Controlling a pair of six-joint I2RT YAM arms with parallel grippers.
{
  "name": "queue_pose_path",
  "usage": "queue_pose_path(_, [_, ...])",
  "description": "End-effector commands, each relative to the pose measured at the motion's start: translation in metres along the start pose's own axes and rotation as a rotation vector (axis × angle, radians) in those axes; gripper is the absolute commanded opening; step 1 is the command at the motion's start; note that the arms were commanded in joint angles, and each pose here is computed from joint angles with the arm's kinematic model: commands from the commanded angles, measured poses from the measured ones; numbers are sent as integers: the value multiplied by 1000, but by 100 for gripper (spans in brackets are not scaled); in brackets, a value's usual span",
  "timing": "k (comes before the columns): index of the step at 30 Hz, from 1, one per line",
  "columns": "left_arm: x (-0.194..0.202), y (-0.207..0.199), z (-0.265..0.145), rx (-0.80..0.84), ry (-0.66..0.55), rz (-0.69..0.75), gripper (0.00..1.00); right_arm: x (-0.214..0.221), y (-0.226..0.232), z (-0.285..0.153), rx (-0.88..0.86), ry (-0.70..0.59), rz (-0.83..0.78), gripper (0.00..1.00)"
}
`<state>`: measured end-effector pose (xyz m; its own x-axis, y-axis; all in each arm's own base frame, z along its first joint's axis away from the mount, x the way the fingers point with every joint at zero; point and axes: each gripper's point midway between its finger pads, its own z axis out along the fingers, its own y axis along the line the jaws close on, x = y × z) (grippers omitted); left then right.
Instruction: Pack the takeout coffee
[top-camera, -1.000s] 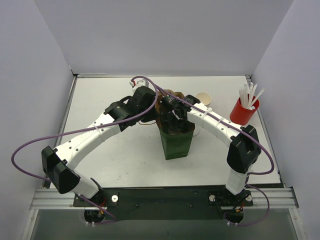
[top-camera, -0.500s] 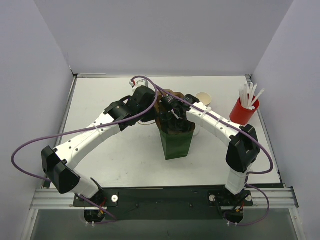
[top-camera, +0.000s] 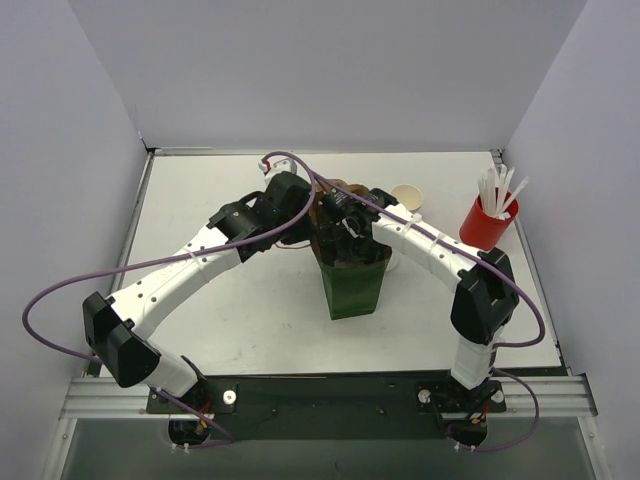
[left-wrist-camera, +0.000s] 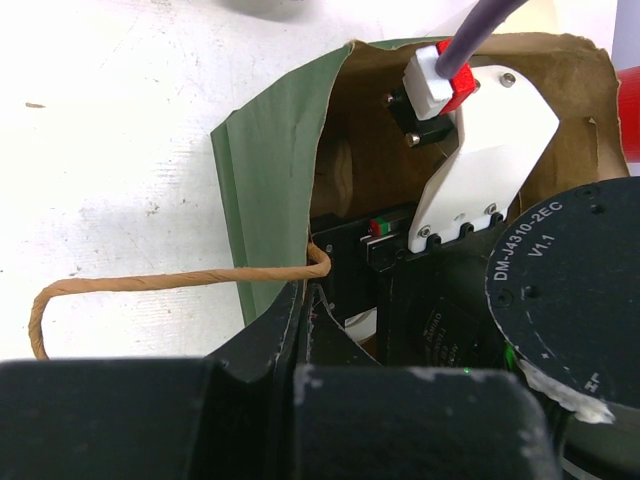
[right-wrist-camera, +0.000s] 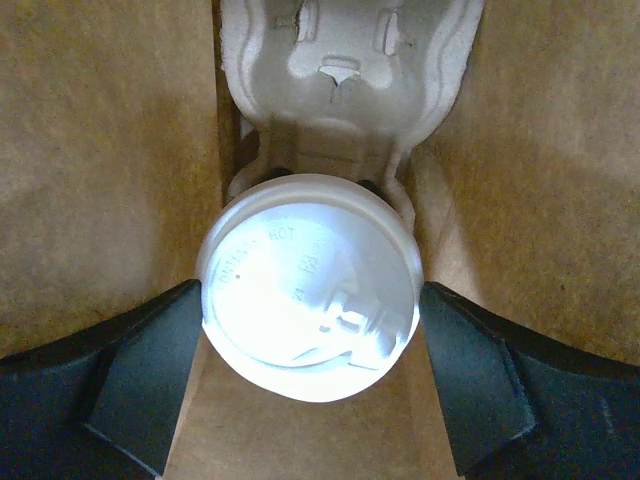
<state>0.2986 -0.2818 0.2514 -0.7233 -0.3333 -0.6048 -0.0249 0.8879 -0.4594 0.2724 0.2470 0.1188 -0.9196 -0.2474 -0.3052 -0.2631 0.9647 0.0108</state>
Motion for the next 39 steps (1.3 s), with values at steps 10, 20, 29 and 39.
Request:
queue_pose_path(10, [-4, -10, -5, 30, 7, 3, 0, 28, -22, 16, 121, 121, -40, 85])
queue_pose_path(20, [-2, -8, -4, 18, 23, 20, 0, 20, -22, 8, 111, 93, -21, 85])
queue_pose_path(29, [4, -7, 1, -1, 66, 79, 0, 14, -24, 3, 113, 74, -11, 86])
queue_pose_path(39, [7, -7, 3, -5, 79, 92, 0, 7, -23, -6, 104, 48, -2, 86])
